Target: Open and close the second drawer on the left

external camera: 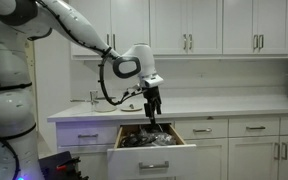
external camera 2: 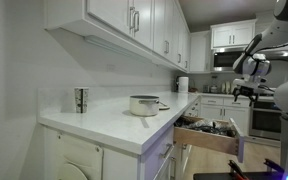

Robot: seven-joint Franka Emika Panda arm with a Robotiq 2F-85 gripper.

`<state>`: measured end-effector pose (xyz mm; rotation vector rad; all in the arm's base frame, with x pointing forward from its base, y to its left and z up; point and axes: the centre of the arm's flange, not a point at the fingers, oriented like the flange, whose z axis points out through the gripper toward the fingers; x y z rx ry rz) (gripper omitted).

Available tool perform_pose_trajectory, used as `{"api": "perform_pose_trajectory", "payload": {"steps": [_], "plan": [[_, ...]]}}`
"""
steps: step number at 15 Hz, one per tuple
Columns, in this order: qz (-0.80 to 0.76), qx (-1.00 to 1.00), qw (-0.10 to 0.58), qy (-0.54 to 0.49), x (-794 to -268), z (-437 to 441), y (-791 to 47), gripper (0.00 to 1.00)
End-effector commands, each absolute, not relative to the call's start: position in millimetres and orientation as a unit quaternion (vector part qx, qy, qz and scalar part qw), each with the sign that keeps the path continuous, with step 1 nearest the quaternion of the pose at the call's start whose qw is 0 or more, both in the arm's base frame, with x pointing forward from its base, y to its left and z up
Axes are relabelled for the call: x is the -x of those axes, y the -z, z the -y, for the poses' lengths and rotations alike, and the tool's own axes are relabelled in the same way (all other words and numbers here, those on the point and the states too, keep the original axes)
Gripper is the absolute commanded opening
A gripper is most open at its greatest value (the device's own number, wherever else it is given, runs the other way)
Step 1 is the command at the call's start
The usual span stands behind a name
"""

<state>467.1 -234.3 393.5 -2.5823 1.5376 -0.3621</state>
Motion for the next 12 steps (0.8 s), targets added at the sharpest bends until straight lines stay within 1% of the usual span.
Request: {"api": "perform_pose_trajectory", "payload": {"steps": [1,12], "plan": [[-0.508,0.852,0.056,0.117,-466.4,234.3,-390.7,1.00],[-0.512,0.850,0.051,0.111,-464.7,238.8,-383.1,1.00]]}}
